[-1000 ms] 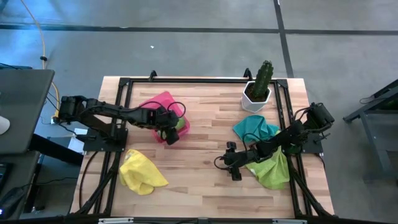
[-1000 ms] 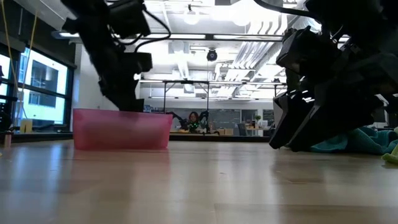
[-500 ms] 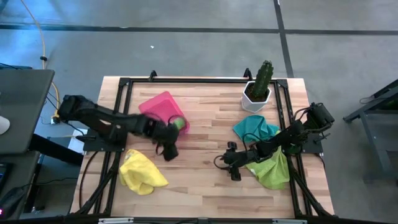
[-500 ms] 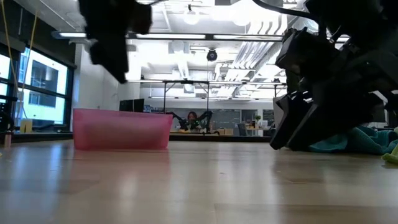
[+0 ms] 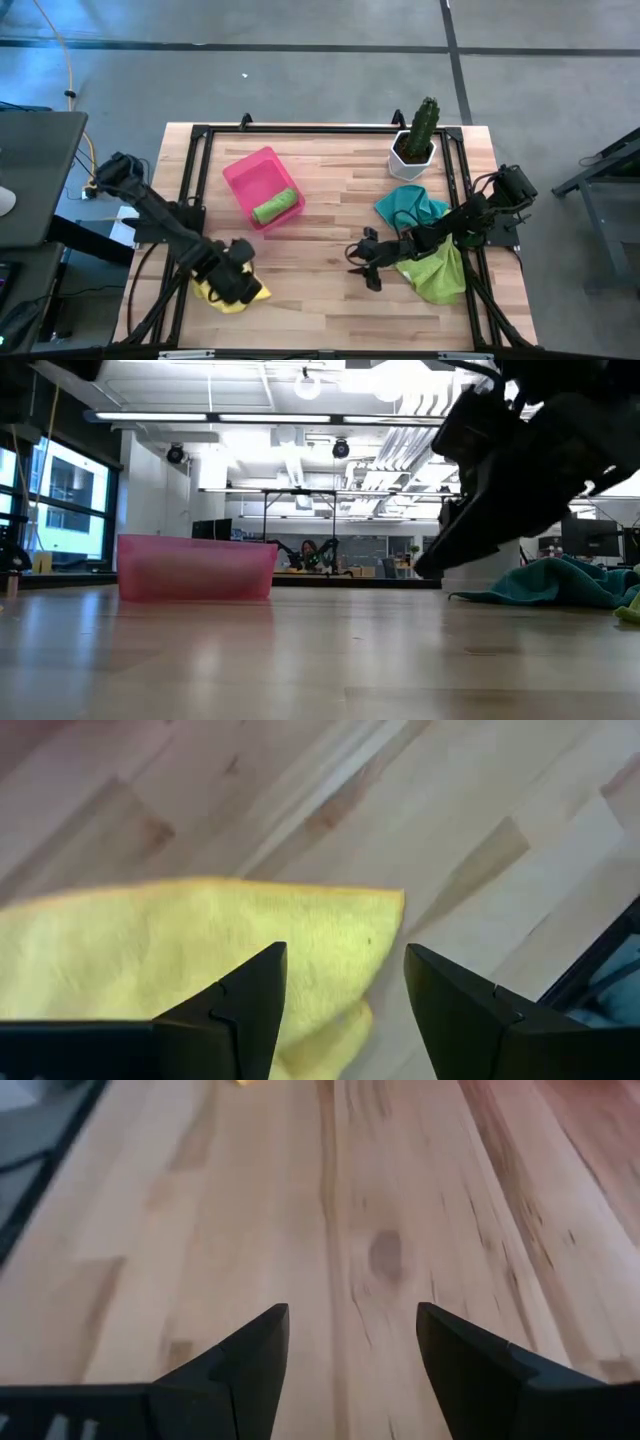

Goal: Roll microfiber towels into tight, uniform cylinder then place into a basket
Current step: Adjust the yellow microfiber cloth, then adjust the pink bin, then roll the yellow microfiber cloth

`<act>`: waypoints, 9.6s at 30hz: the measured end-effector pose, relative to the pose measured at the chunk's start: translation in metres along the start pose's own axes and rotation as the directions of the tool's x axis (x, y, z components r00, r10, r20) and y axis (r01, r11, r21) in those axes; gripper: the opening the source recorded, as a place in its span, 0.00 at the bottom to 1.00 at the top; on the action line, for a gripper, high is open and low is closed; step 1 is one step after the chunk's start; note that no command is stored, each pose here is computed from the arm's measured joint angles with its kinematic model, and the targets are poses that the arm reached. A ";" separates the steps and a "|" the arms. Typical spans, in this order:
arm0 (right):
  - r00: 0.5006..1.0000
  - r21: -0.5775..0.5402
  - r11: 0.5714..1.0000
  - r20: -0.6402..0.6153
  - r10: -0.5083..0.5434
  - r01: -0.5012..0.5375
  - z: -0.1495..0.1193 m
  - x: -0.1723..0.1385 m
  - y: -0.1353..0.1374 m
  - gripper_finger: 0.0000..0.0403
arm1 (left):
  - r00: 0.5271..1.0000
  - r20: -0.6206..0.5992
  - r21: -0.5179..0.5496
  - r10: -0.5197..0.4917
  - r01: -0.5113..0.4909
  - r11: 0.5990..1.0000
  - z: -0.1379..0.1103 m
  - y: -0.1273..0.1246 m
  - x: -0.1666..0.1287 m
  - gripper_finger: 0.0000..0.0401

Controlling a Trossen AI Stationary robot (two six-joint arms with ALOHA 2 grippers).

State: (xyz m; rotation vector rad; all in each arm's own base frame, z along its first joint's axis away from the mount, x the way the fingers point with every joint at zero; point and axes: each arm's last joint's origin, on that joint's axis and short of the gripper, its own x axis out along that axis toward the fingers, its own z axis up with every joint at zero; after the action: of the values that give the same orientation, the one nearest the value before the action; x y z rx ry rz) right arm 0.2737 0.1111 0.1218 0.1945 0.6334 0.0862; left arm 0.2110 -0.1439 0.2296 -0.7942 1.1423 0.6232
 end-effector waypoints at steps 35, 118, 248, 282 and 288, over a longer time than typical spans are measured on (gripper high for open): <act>0.975 -0.035 0.985 0.143 0.171 -0.168 0.015 -0.003 0.013 0.53 | 0.889 0.450 0.365 -0.082 -0.099 0.926 0.062 -0.061 0.124 0.48; 0.993 -0.389 0.921 0.107 0.057 -0.011 0.017 0.051 0.010 0.53 | 0.806 0.515 0.227 0.293 -0.458 0.859 0.195 -0.011 0.075 0.48; 0.911 0.525 0.745 -0.222 -0.346 0.411 0.111 -0.054 -0.034 0.00 | 0.840 0.533 0.839 -0.105 -0.508 0.195 0.073 -0.016 0.152 0.48; 0.914 0.474 0.782 -0.241 -0.327 0.405 0.110 -0.053 -0.035 0.00 | 0.661 0.741 0.654 -0.115 -0.674 0.342 0.080 -0.031 0.149 0.02; 0.938 0.446 0.831 -0.249 -0.241 0.332 0.112 -0.055 -0.031 0.00 | 0.635 0.728 0.631 -0.257 -0.475 0.614 0.073 -0.053 0.105 0.01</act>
State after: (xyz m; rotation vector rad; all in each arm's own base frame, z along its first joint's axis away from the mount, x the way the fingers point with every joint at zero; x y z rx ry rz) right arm 0.2970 0.0554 0.2352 0.5783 0.8566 -0.3578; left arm 0.3240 -0.1112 0.1572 0.3752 0.5181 0.4111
